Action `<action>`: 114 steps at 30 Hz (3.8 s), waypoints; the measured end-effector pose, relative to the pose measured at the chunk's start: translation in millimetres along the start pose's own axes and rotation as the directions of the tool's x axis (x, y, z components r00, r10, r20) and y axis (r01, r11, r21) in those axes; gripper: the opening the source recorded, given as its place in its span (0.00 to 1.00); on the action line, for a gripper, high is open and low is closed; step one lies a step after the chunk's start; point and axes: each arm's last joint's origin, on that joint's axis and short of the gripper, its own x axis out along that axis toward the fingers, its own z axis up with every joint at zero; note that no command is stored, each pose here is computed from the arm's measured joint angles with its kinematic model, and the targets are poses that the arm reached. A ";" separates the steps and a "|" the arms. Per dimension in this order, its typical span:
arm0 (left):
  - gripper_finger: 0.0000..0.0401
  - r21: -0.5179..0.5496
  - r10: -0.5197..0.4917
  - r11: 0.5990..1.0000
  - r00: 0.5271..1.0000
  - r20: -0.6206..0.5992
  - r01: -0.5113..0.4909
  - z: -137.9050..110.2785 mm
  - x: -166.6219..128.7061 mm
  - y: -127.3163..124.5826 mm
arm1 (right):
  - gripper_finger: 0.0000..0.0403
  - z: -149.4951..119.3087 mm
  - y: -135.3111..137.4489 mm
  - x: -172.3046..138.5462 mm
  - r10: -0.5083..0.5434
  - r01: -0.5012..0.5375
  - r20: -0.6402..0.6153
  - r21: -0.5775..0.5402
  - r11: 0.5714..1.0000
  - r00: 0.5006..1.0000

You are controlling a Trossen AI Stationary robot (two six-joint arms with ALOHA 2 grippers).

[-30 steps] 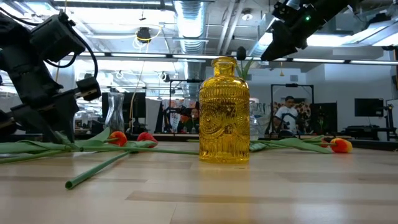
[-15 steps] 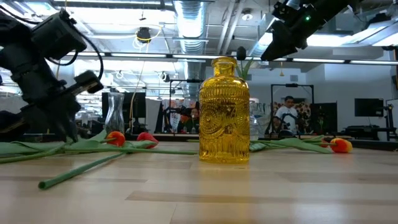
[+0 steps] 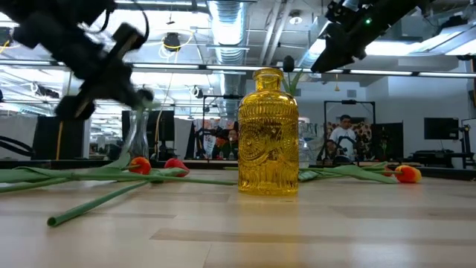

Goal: Sort flowers into vase by color
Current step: Put the top black flower into the right transparent vase

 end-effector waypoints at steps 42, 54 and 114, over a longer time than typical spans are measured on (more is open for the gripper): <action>0.00 0.897 -0.631 0.427 0.673 0.386 -0.114 131.5 79.6 -140.0 | 0.58 0.9 2.6 -0.1 0.089 -0.089 0.010 0.002 0.996 0.996; 0.00 0.912 -0.513 0.323 0.763 0.393 -0.253 163.9 112.9 -187.0 | 0.58 0.8 2.6 -0.1 0.089 -0.089 0.009 0.002 0.996 0.996; 0.33 0.875 -0.450 0.399 0.773 0.448 -0.275 183.1 118.9 -187.0 | 0.58 0.5 2.4 0.0 0.087 -0.087 0.007 0.000 0.996 0.996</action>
